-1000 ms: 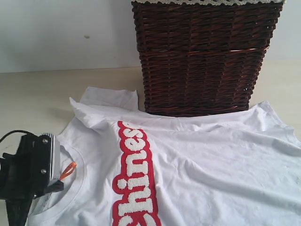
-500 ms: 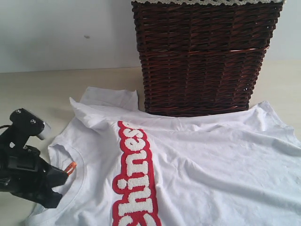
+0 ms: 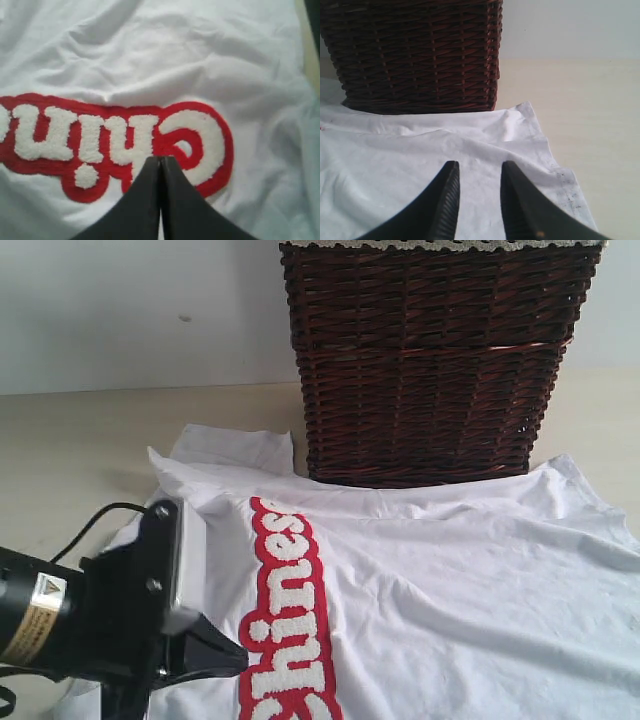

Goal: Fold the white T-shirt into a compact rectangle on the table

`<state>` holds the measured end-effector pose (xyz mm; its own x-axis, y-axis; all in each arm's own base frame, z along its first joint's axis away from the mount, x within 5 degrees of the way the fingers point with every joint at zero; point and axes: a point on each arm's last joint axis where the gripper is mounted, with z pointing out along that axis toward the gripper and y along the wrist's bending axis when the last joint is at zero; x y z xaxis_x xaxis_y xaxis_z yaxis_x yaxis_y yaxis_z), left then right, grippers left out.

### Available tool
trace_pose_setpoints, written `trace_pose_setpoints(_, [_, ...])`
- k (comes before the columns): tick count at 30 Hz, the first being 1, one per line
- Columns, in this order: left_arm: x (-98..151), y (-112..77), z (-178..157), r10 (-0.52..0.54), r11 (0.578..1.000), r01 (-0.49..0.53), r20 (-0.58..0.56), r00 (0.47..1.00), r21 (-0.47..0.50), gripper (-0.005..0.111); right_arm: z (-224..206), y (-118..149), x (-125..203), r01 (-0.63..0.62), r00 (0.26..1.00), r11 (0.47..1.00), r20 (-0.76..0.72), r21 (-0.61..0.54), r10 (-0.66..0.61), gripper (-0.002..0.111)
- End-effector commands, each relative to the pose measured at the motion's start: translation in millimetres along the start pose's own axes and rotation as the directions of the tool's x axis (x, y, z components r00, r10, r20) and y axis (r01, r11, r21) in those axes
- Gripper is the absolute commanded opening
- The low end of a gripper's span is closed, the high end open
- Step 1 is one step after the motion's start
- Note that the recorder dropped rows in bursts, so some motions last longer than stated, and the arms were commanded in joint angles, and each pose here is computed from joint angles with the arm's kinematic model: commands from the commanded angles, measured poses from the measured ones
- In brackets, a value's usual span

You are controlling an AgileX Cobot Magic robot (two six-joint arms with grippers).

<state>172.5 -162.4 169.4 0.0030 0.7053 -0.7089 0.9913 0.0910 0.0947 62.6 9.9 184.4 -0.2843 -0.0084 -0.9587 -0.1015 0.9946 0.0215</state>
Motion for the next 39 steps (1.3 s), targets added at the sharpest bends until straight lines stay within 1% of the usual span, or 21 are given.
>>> trace_pose_setpoints(1, [-12.1,-19.0,23.7,0.359,0.924,-0.376,-0.178,0.916,-0.072,0.000,-0.1,0.0,1.1,0.001,1.000,1.000,0.005,0.001,-0.001,0.030])
trace_pose_setpoints(2, [-17.6,-30.7,32.3,0.415,0.894,-0.441,-0.225,0.882,-0.081,0.000,-0.1,0.0,1.1,0.001,1.000,1.000,0.005,0.001,-0.001,0.030])
trace_pose_setpoints(3, [-19.7,-37.0,36.1,0.424,0.890,-0.449,-0.228,0.877,-0.073,0.000,-0.1,0.0,1.1,0.001,1.000,1.000,0.005,0.001,-0.001,0.030])
trace_pose_setpoints(4, [-20.5,-47.9,42.1,0.374,0.920,-0.390,-0.210,0.903,-0.043,0.000,-0.1,0.0,1.1,0.001,1.000,1.000,0.005,0.001,-0.001,0.030])
trace_pose_setpoints(5, [-18.6,-52.4,44.9,0.330,0.940,-0.341,-0.203,0.922,-0.020,0.000,-0.1,0.0,1.1,0.001,1.000,1.000,0.005,0.001,-0.001,0.030])
trace_pose_setpoints(6, [-13.6,-58.6,48.0,0.235,0.972,-0.236,-0.197,0.952,0.018,0.000,-0.1,0.0,1.1,0.001,1.000,1.000,0.005,0.001,-0.001,0.030])
trace_pose_setpoints(7, [-6.7,-64.5,50.4,0.184,0.983,-0.176,-0.206,0.961,0.058,0.000,-0.1,0.0,1.1,0.001,1.000,1.000,0.005,0.001,-0.001,0.030])
trace_pose_setpoints(10, [1.7,-77.6,53.7,0.154,0.978,-0.120,-0.201,0.967,0.172,0.000,-0.1,0.0,1.1,0.001,1.000,1.000,0.005,0.001,-0.001,0.030])
trace_pose_setpoints(12, [1.6,-88.6,51.8,0.093,0.964,-0.044,-0.177,0.980,0.263,0.000,-0.1,0.0,1.1,0.001,1.000,1.000,0.005,0.001,-0.001,0.030])
trace_pose_setpoints(13, [1.1,-95.6,50.1,0.057,0.946,-0.001,-0.164,0.985,0.324,0.000,-0.1,0.0,1.1,0.001,1.000,1.000,0.005,0.001,-0.001,0.030])
trace_pose_setpoints(14, [0.4,-99.0,49.1,0.038,0.935,0.020,-0.158,0.987,0.355,0.000,-0.1,0.0,1.1,0.001,1.000,1.000,0.005,0.001,-0.001,0.030])
trace_pose_setpoints(18, [-3.3,-107.6,45.8,-0.027,0.893,0.090,-0.148,0.989,0.440,0.000,-0.1,0.0,1.1,0.001,1.000,1.000,0.005,0.001,-0.001,0.030])
trace_pose_setpoints(20, [-4.9,-112.8,43.3,-0.062,0.862,0.127,-0.147,0.987,0.490,0.000,-0.1,0.0,1.1,0.001,1.000,1.000,0.005,0.001,-0.001,0.030])
trace_pose_setpoints(22, [-6.1,-116.9,41.1,-0.072,0.836,0.135,-0.138,0.988,0.532,0.000,-0.1,0.0,1.1,0.001,1.000,1.000,0.005,0.001,-0.001,0.030])
trace_pose_setpoints(23, [-6.3,-117.2,40.9,-0.072,0.833,0.135,-0.137,0.988,0.536,0.000,-0.1,0.0,1.1,0.001,1.000,1.000,0.005,0.001,-0.001,0.030])
trace_pose_setpoints(25, [-7.8,-111.1,42.6,-0.070,0.858,0.129,-0.135,0.988,0.497,0.000,-0.1,0.0,1.1,0.001,1.000,1.000,0.005,0.001,-0.001,0.030])
trace_pose_setpoints(28, [-10.1,-89.0,44.6,-0.118,0.916,0.163,-0.142,0.983,0.366,0.000,-0.1,0.0,1.1,0.001,1.000,1.000,0.005,0.001,-0.001,0.030])
trace_pose_setpoints(29, [-9.4,-80.8,44.6,-0.143,0.928,0.183,-0.145,0.979,0.323,0.000,-0.1,0.0,1.1,0.001,1.000,1.000,0.005,0.001,-0.001,0.030])
trace_pose_setpoints(31, [-7.3,-66.0,42.8,-0.185,0.940,0.217,-0.141,0.973,0.264,0.000,-0.1,0.0,1.1,0.001,1.000,1.000,0.005,0.001,-0.001,0.030])
trace_pose_setpoints(35, [7.3,-37.1,36.9,-0.267,0.946,0.288,-0.145,0.953,0.149,0.000,-0.1,0.0,1.1,0.001,1.000,1.000,0.005,0.001,-0.001,0.030])
trace_pose_setpoints(39, [21.6,-17.0,32.1,-0.234,0.966,0.247,-0.146,0.961,0.077,0.000,-0.1,0.0,1.1,0.001,1.000,1.000,0.005,0.001,-0.001,0.030])
